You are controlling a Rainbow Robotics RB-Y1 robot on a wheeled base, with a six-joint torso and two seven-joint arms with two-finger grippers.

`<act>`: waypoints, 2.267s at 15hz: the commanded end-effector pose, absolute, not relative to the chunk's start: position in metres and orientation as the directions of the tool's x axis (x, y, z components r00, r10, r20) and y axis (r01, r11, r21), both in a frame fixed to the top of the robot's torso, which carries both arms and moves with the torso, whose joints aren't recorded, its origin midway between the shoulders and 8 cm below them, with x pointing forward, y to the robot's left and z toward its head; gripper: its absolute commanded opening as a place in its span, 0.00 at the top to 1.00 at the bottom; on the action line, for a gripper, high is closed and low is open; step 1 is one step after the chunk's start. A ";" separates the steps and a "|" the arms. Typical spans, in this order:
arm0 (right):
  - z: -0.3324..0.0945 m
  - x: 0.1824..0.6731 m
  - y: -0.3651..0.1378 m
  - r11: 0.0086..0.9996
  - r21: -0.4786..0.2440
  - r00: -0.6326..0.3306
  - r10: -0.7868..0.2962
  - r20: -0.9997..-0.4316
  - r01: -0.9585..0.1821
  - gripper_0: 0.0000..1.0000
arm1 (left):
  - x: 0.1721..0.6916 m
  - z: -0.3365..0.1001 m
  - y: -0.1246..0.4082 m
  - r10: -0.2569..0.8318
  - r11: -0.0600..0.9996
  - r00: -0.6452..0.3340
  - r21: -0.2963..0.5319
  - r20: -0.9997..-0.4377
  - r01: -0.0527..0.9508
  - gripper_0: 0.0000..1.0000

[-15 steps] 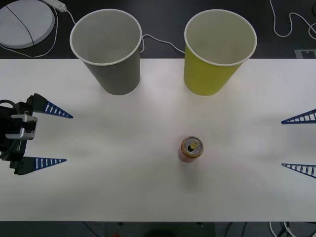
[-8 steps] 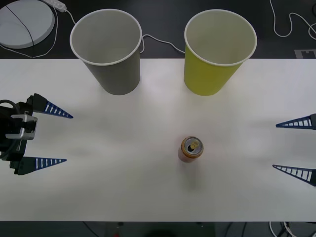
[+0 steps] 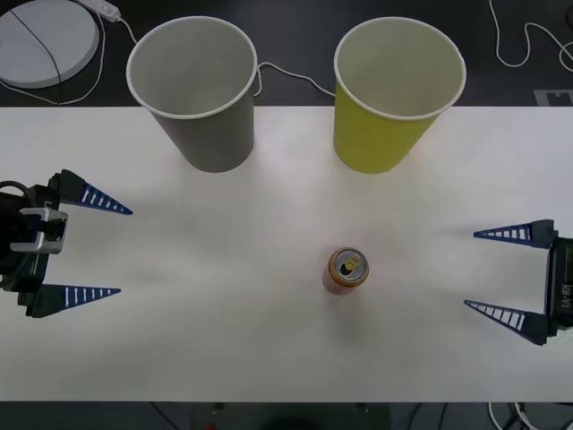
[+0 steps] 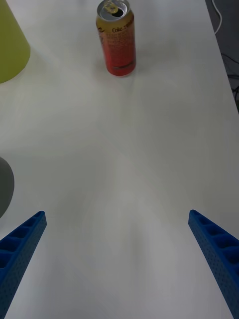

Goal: Put the can into the green bin and the plastic bottle into the gray bin

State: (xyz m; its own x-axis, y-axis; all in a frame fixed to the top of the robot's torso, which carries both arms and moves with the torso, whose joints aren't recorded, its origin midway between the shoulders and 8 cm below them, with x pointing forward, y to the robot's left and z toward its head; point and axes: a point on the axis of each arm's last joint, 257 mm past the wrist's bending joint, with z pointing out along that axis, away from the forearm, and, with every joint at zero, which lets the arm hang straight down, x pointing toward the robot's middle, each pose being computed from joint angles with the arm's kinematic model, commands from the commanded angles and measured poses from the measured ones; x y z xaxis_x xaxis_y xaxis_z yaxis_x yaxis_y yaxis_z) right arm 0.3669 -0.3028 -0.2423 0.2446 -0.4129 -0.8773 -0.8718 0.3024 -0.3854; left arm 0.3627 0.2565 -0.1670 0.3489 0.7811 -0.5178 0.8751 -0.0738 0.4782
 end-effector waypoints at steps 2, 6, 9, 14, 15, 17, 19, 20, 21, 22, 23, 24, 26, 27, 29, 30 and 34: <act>-0.256 0.371 -0.294 0.294 -0.393 0.276 -0.368 -0.888 -0.871 0.00 | 0.363 -0.167 0.257 0.781 -0.074 0.349 0.478 -0.518 0.875 0.00; -0.268 0.371 -0.278 0.303 -0.373 0.273 -0.325 -0.905 -0.877 0.00 | 0.363 -0.167 0.257 0.781 -0.074 0.349 0.478 -0.518 0.875 0.00; -0.280 0.374 -0.262 0.334 -0.349 0.253 -0.297 -0.921 -0.876 0.00 | 0.363 -0.167 0.257 0.781 -0.074 0.349 0.478 -0.518 0.875 0.00; -0.302 0.381 -0.229 0.365 -0.321 0.227 -0.277 -0.933 -0.874 0.00 | 0.363 -0.167 0.257 0.781 -0.074 0.349 0.478 -0.518 0.875 0.00; -0.305 0.383 -0.221 0.370 -0.314 0.221 -0.272 -0.936 -0.875 0.00 | 0.363 -0.167 0.257 0.781 -0.074 0.349 0.478 -0.518 0.875 0.00; -0.311 0.385 -0.207 0.376 -0.306 0.216 -0.263 -0.940 -0.875 0.00 | 0.363 -0.167 0.257 0.781 -0.074 0.349 0.478 -0.518 0.875 0.00; -0.316 0.385 -0.193 0.375 -0.298 0.213 -0.252 -0.944 -0.878 0.00 | 0.363 -0.167 0.257 0.781 -0.074 0.349 0.478 -0.518 0.875 0.00; -0.317 0.386 -0.186 0.373 -0.299 0.217 -0.247 -0.944 -0.878 0.00 | 0.363 -0.167 0.257 0.781 -0.074 0.349 0.478 -0.518 0.875 0.00; -0.317 0.386 -0.180 0.367 -0.300 0.221 -0.241 -0.945 -0.881 0.00 | 0.363 -0.167 0.257 0.781 -0.074 0.349 0.478 -0.518 0.875 0.00; -0.319 0.386 -0.174 0.362 -0.298 0.221 -0.240 -0.945 -0.883 0.00 | 0.363 -0.167 0.257 0.781 -0.074 0.349 0.478 -0.518 0.875 0.00; -0.319 0.387 -0.167 0.363 -0.295 0.221 -0.232 -0.947 -0.884 0.00 | 0.363 -0.167 0.257 0.781 -0.074 0.349 0.478 -0.518 0.875 0.00; -0.320 0.388 -0.163 0.366 -0.295 0.222 -0.229 -0.948 -0.882 0.00 | 0.363 -0.167 0.257 0.781 -0.074 0.349 0.478 -0.518 0.875 0.00; -0.320 0.391 -0.154 0.370 -0.297 0.226 -0.223 -0.948 -0.880 0.00 | 0.363 -0.167 0.257 0.781 -0.074 0.349 0.478 -0.518 0.875 0.00; -0.321 0.393 -0.149 0.373 -0.298 0.226 -0.224 -0.948 -0.879 0.00 | 0.363 -0.167 0.257 0.781 -0.074 0.349 0.478 -0.518 0.875 0.00; -0.323 0.397 -0.140 0.379 -0.296 0.224 -0.224 -0.948 -0.876 0.00 | 0.363 -0.167 0.257 0.781 -0.074 0.349 0.478 -0.518 0.875 0.00; -0.323 0.400 -0.135 0.382 -0.297 0.224 -0.223 -0.949 -0.875 0.00 | 0.363 -0.167 0.257 0.781 -0.074 0.349 0.478 -0.518 0.875 0.00; -0.326 0.409 -0.119 0.393 -0.294 0.216 -0.230 -0.949 -0.871 0.00 | 0.363 -0.167 0.257 0.781 -0.074 0.349 0.478 -0.518 0.875 0.00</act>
State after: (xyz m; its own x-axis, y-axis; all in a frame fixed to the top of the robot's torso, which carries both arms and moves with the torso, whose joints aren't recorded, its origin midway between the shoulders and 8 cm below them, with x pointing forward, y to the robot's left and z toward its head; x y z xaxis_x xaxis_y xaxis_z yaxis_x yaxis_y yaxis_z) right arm 0.4076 -0.1223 -0.3257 0.2176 -0.2301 -0.9485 -0.8721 0.3906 -0.2948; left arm 0.3627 0.2565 -0.1670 0.3489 0.7811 -0.5178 0.8751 -0.0738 0.4782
